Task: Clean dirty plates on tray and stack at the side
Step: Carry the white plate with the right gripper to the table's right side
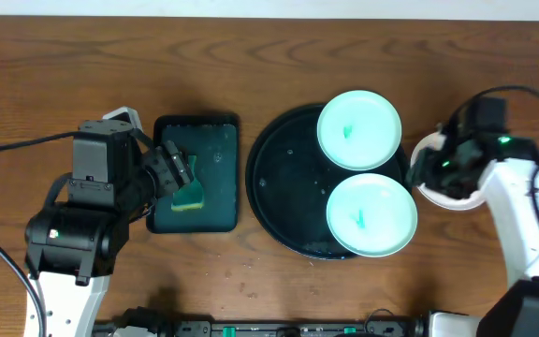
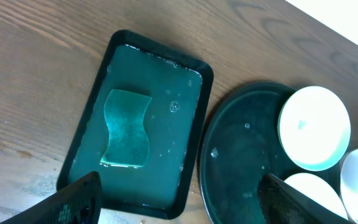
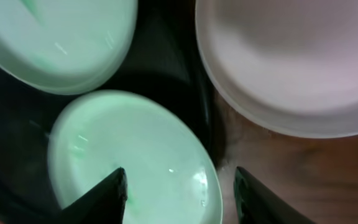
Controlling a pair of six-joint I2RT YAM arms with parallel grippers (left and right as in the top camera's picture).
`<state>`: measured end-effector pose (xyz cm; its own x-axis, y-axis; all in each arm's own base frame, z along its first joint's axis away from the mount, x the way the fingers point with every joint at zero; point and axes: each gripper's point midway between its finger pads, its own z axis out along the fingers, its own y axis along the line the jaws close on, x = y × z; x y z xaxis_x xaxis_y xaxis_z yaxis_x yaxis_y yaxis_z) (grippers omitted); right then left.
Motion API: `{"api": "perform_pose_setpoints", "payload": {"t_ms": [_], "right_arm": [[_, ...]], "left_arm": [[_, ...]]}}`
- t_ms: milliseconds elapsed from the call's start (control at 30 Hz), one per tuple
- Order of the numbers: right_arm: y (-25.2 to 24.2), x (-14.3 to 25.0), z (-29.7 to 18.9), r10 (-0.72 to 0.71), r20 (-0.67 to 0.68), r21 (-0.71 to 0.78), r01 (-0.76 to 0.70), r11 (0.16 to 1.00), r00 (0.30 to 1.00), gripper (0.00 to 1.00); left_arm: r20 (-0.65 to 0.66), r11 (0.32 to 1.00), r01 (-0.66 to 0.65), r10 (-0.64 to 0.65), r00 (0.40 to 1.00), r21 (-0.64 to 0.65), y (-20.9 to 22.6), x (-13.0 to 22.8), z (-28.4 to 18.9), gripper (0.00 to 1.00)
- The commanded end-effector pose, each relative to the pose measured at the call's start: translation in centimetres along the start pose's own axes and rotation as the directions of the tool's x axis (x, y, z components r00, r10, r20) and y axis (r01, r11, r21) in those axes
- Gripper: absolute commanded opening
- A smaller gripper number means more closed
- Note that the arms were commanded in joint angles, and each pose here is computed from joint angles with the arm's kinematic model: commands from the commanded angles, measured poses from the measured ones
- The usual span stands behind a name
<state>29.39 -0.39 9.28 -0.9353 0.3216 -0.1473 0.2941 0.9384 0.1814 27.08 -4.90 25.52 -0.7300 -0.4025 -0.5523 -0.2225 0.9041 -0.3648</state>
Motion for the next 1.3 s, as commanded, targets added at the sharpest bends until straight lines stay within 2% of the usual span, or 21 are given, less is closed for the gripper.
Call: {"api": "perform_pose_setpoints", "payload": {"t_ms": [0,67,100,133,200,267,467,600,700,900,1000,1133,1267], "right_arm": [[-2.3,2.5,3.3,0.033,-0.047,0.158,-0.025,0.987,0.998,0.53],[-2.4,3.3,5.0,0.039,-0.053,0.153,-0.030,0.988,0.998,0.53],[-2.5,3.7,5.6,0.041,-0.058,0.150,-0.032,0.988,0.997,0.50],[-2.5,4.1,5.9,0.042,-0.065,0.144,-0.032,0.989,0.997,0.43],[-2.5,4.6,6.1,0.043,-0.080,0.139,-0.032,0.990,0.996,0.16],[-2.4,4.4,5.8,0.042,-0.077,0.138,-0.031,0.990,0.996,0.01],[0.3,3.8,3.1,-0.022,-0.058,0.024,0.024,0.999,0.998,0.01],[4.5,3.9,1.0,-0.104,0.002,-0.121,0.104,0.987,0.995,0.01],[7.7,4.1,0.4,-0.185,0.060,-0.175,0.193,0.966,0.981,0.01],[11.0,3.9,2.4,-0.188,0.153,-0.083,0.202,0.976,0.970,0.01],[11.3,3.8,5.2,-0.146,0.185,0.005,0.148,0.989,0.972,0.01],[11.7,4.4,8.3,-0.104,0.144,0.034,0.100,0.994,0.984,0.01],[11.5,4.7,9.0,-0.115,0.118,0.041,0.110,0.993,0.986,0.03]], "left_arm": [[0.020,1.000,-0.008,0.008,1.000,0.011,-0.3,-0.7,-0.6,0.80],[0.020,1.000,-0.008,0.008,1.000,0.011,-0.3,-0.7,-0.6,0.80],[0.020,1.000,-0.008,0.008,1.000,0.011,-0.3,-0.7,-0.6,0.81],[0.020,1.000,-0.008,0.008,1.000,0.011,-0.3,-0.7,-0.6,0.80],[0.020,1.000,-0.008,0.008,1.000,0.011,-0.3,-0.7,-0.6,0.80],[0.020,1.000,-0.008,0.007,1.000,0.011,-0.3,-0.7,-0.6,0.80],[0.020,1.000,-0.008,0.008,1.000,0.011,-0.3,-0.7,-0.6,0.80],[0.020,1.000,-0.008,0.008,1.000,0.011,-0.3,-0.7,-0.6,0.80],[0.020,1.000,-0.008,0.008,1.000,0.011,-0.3,-0.7,-0.6,0.81],[0.020,1.000,-0.008,0.008,1.000,0.011,-0.3,-0.7,-0.6,0.80],[0.020,1.000,-0.008,0.008,1.000,0.011,-0.3,-0.7,-0.6,0.80],[0.020,1.000,-0.008,0.008,1.000,0.011,-0.3,-0.7,-0.6,0.81],[0.020,1.000,-0.008,0.008,1.000,0.011,-0.3,-0.7,-0.6,0.81]]}}
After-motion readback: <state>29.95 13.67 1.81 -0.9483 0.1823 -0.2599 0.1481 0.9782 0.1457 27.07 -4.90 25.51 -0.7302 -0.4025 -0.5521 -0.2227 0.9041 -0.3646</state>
